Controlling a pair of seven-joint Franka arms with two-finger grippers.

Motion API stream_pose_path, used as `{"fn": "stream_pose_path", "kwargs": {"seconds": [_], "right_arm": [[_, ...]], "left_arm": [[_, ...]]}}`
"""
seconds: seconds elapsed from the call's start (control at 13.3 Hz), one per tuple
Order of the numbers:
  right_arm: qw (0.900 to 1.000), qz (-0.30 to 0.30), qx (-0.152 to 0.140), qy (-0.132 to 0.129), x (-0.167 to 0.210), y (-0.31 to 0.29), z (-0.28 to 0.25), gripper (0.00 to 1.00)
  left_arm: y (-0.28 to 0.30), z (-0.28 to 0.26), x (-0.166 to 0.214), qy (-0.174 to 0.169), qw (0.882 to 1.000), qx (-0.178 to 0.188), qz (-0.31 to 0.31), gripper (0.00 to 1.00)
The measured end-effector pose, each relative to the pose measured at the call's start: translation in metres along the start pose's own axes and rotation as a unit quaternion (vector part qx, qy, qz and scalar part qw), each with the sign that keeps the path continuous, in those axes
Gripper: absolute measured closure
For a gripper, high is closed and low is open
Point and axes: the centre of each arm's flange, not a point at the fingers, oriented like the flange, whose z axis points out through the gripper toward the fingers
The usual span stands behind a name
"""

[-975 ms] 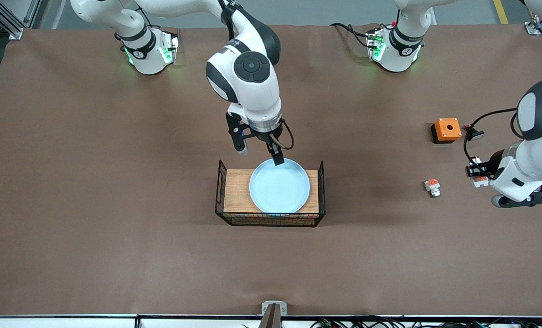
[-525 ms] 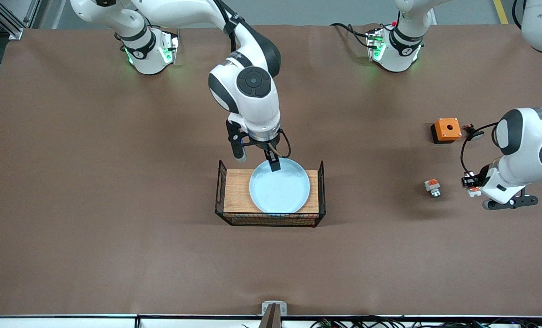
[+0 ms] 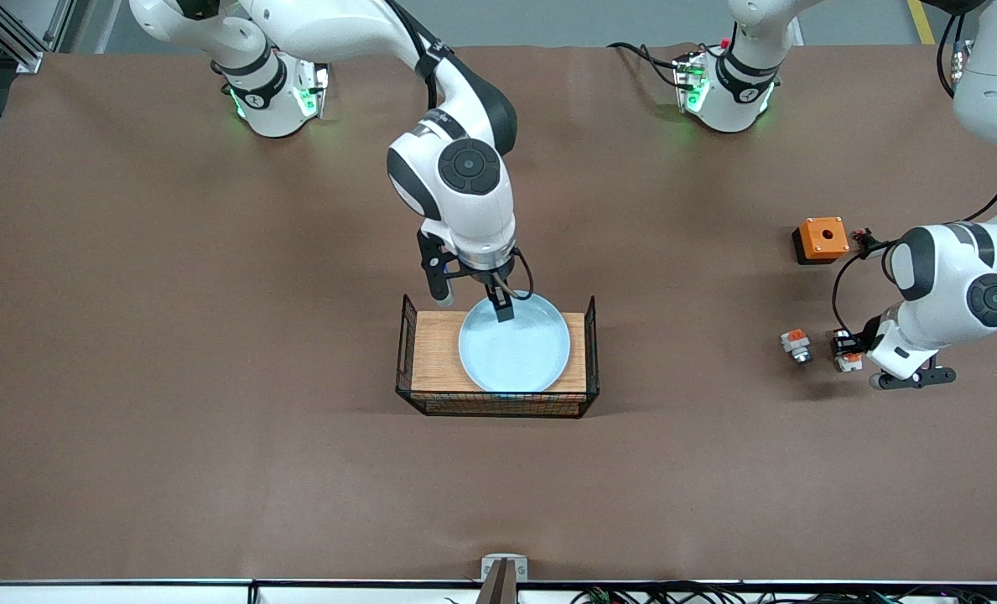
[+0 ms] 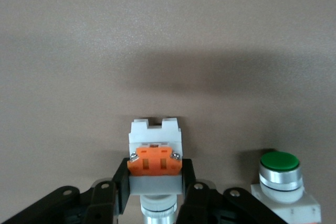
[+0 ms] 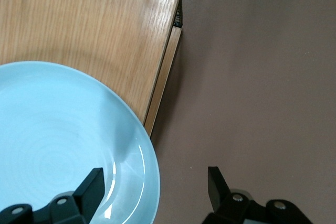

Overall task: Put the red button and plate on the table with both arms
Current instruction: 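Lower the button with the left gripper while the right gripper grips the plate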

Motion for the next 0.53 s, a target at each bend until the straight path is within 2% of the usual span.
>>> {"fn": "stream_pose_path", "kwargs": {"seconds": [0.22,0.3,0.38,0.53], "right_arm": [[1.0,0.0,0.006,-0.003,0.0,-0.001,0.0,0.18],[1.0,0.0,0.007,-0.004,-0.001,-0.002,0.0,0.19],[1.0,0.0,0.007,-0.004,-0.001,-0.002,0.001,0.2],[1.0,0.0,0.007,-0.003,-0.001,-0.002,0.004,0.22]], "left_arm": [[0.005,-0.008,0.003,0.002,1.0,0.0,0.004,0.22],[0.008,-0.023,0.005,-0.001,1.0,0.003,0.009,0.08],[0.015,-0.048,0.007,-0.004,1.0,0.01,0.015,0.01],[0.03,-0.12,0.008,0.004,0.999,0.03,0.026,0.0]]}}
